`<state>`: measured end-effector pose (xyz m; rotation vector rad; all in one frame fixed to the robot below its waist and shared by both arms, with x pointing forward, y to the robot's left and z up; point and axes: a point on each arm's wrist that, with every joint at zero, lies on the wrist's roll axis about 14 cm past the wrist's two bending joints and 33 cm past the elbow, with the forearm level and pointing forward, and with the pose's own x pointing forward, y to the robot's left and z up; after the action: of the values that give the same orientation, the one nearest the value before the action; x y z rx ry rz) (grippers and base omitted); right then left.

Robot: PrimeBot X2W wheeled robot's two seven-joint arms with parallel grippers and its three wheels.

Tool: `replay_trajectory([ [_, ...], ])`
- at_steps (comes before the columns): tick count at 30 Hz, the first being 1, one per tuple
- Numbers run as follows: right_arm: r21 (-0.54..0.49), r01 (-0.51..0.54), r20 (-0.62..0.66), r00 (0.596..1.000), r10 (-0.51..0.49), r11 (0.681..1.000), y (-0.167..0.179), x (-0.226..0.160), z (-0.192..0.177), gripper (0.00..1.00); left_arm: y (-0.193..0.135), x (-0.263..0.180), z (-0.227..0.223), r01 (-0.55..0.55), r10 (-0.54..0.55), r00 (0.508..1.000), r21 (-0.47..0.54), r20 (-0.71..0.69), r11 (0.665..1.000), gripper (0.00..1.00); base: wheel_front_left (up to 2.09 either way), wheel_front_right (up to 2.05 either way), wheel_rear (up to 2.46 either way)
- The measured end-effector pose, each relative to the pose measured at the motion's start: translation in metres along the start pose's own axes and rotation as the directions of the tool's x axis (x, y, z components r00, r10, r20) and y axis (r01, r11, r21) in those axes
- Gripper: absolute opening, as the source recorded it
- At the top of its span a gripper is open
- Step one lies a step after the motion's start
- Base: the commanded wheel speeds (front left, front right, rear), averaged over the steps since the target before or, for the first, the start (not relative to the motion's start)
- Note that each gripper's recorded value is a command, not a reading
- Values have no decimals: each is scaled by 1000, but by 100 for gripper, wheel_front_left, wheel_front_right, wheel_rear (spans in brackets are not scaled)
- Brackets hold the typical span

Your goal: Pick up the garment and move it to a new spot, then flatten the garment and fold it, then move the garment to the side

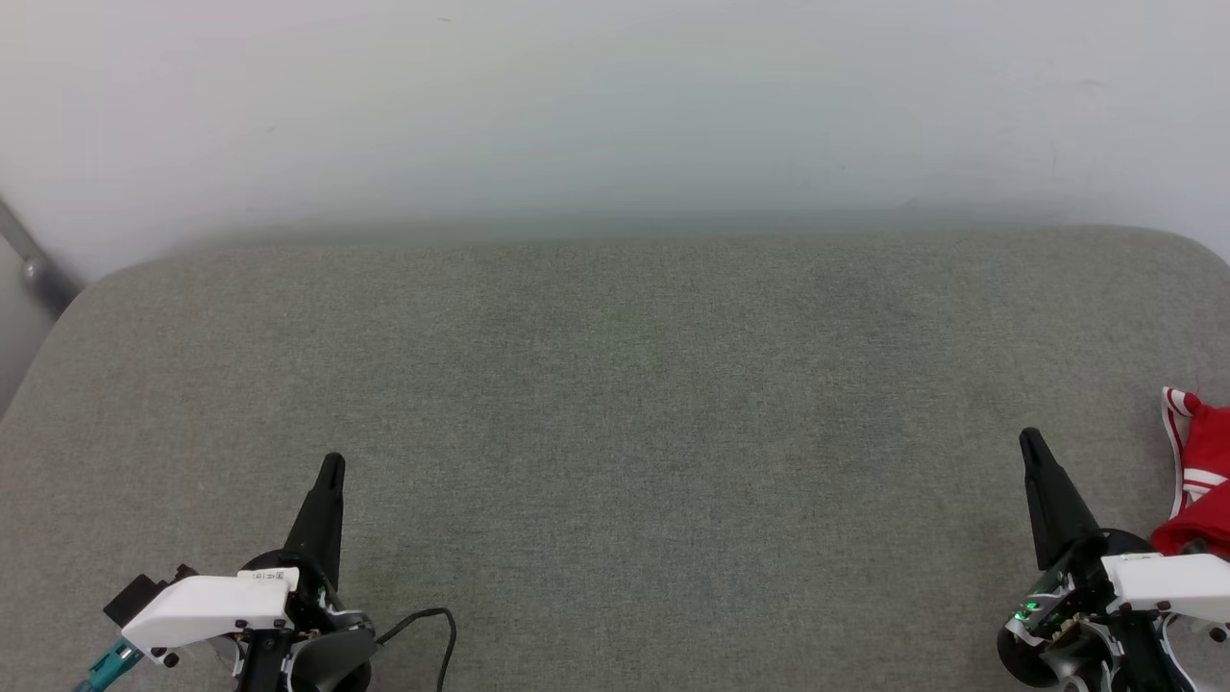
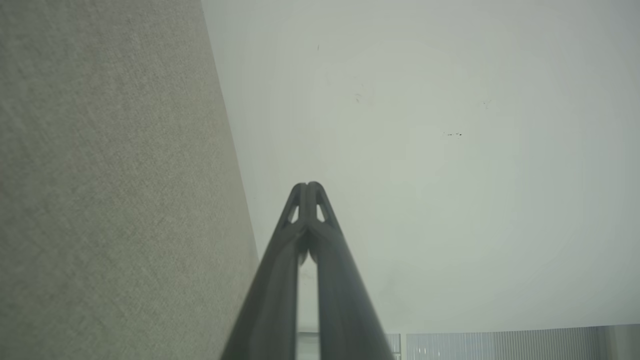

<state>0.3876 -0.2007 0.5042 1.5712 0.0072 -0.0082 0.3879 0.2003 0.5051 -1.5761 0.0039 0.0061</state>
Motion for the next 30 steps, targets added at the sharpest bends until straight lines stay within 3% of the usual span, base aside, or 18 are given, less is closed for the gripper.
replay_trajectory([
  [30, 0, 0, 0, 1000, 0, 1000, 0, 0, 0, 0, 0, 0, 0, 0, 0, 1000, 0, 0, 1000, 0, 0, 0, 0],
])
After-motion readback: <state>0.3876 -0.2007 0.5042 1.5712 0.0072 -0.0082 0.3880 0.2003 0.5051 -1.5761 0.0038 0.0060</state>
